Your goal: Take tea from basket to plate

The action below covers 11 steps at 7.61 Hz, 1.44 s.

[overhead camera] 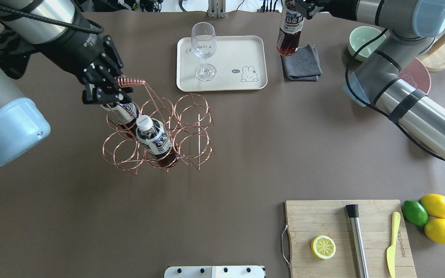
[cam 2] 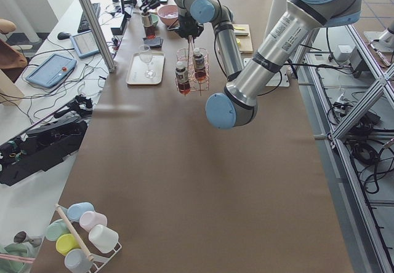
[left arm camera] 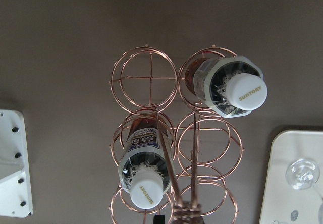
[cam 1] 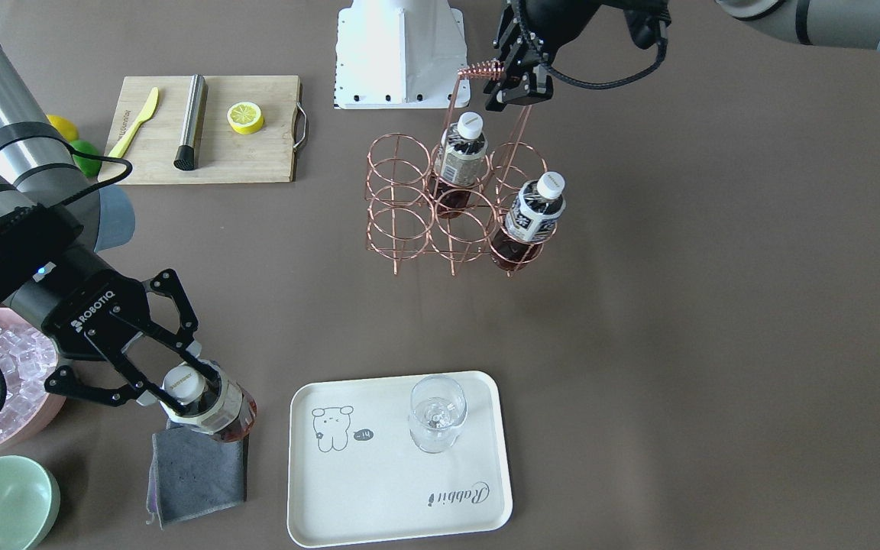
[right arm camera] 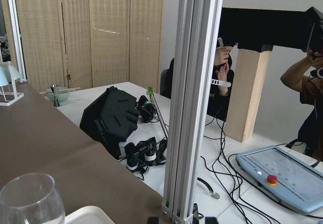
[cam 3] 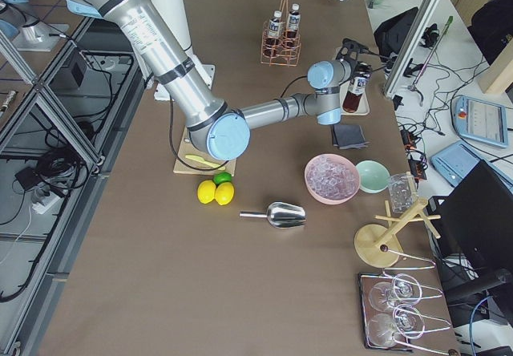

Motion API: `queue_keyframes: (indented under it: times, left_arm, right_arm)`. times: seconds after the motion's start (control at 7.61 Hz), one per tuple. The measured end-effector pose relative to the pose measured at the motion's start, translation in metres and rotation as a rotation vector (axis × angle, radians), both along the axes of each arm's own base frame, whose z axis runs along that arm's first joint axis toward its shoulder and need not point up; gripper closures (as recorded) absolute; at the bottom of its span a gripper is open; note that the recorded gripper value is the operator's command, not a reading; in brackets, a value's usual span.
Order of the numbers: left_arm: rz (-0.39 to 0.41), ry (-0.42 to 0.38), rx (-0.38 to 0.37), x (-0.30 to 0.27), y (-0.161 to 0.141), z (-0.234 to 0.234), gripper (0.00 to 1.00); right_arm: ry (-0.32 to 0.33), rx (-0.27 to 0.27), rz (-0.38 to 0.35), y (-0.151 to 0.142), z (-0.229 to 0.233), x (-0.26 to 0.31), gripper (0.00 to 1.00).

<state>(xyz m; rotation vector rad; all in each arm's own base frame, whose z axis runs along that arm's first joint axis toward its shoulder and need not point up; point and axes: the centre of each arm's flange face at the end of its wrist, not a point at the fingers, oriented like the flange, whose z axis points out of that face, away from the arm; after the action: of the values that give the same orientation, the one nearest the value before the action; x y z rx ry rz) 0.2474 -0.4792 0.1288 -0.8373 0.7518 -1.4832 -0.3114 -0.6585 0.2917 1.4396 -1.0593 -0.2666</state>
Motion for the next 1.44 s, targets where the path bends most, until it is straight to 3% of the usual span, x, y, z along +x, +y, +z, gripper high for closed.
queue_keyframes:
  times: [0.26, 0.53, 1.05, 1.31, 1.44]
  left_arm:
    - [0.003, -0.129, 0.005, -0.071, -0.045, 0.053, 1.00]
    - [0.028, -0.257, 0.004, -0.124, -0.110, 0.115, 1.00]
    - [-0.034, -0.432, 0.003, -0.151, -0.230, 0.219, 1.00]
    - [-0.069, -0.482, 0.024, -0.167, -0.263, 0.242, 1.00]
    - [-0.084, -0.499, 0.036, -0.177, -0.269, 0.249, 1.00]
  right_arm:
    - [-0.026, -0.019, 0.075, 0.003, -0.002, -0.046, 1.00]
    - [-0.050, -0.034, 0.130, 0.016, -0.009, -0.085, 1.00]
    - [-0.100, -0.036, 0.184, 0.046, -0.007, -0.133, 1.00]
    - [-0.117, -0.036, 0.187, 0.063, 0.001, -0.151, 1.00]
    - [-0.121, -0.037, 0.187, 0.069, 0.003, -0.157, 0.84]
